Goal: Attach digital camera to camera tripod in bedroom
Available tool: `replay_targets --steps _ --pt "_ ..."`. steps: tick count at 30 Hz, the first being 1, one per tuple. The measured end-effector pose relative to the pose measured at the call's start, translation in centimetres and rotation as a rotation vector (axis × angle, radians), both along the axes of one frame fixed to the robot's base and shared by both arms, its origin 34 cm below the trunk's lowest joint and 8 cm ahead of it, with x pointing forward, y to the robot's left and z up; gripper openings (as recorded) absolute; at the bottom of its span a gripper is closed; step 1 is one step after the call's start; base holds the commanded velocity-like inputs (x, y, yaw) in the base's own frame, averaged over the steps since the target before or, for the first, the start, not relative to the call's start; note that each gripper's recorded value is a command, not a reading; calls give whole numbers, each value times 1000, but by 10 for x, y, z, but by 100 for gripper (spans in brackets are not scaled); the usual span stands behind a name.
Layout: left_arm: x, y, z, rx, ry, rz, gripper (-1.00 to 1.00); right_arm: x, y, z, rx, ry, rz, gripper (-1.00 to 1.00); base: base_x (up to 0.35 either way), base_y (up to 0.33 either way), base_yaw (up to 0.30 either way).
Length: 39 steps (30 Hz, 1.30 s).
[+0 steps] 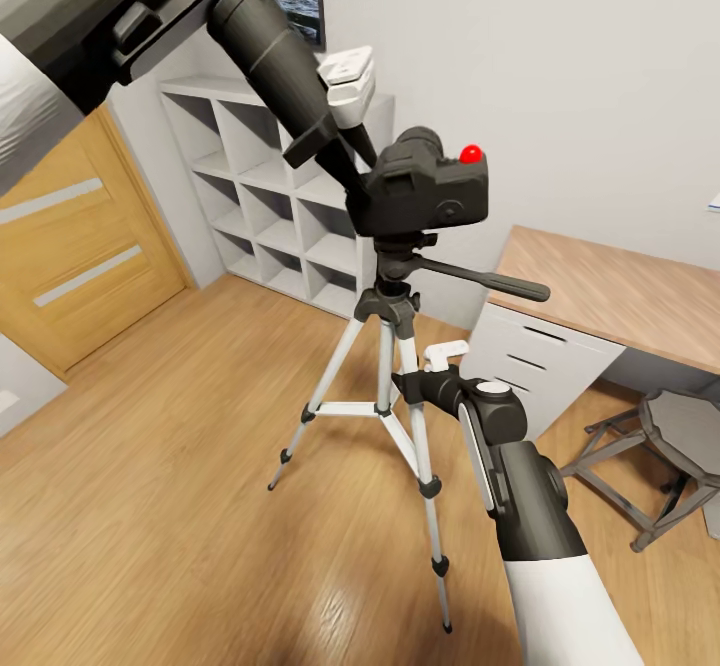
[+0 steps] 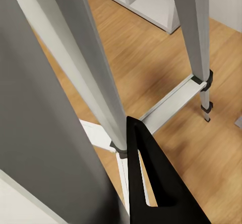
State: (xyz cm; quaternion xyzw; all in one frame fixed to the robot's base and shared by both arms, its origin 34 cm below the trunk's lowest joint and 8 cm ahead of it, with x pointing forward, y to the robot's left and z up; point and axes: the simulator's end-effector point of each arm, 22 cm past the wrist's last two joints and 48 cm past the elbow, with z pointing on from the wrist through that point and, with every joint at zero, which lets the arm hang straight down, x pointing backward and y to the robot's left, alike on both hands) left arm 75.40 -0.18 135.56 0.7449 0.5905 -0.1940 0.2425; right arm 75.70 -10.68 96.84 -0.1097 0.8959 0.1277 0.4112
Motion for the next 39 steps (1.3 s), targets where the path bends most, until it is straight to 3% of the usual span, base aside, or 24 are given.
replay_targets --steps 6,12,17,31,39 --pt "5 25 6 -8 16 77 -100 0 0 0 0 0 0 -100 0 0 0" --pt "10 43 10 -19 17 119 -100 0 0 0 0 0 0 -100 0 0 0" --pt "12 45 11 -22 21 139 -100 0 0 0 0 0 0 -100 0 0 0" --pt "40 49 12 -40 -6 270 -100 0 0 0 0 0 1 -100 0 0 0" --pt "51 47 11 -46 -28 299 -100 0 0 0 0 0 1 -100 0 0 0"
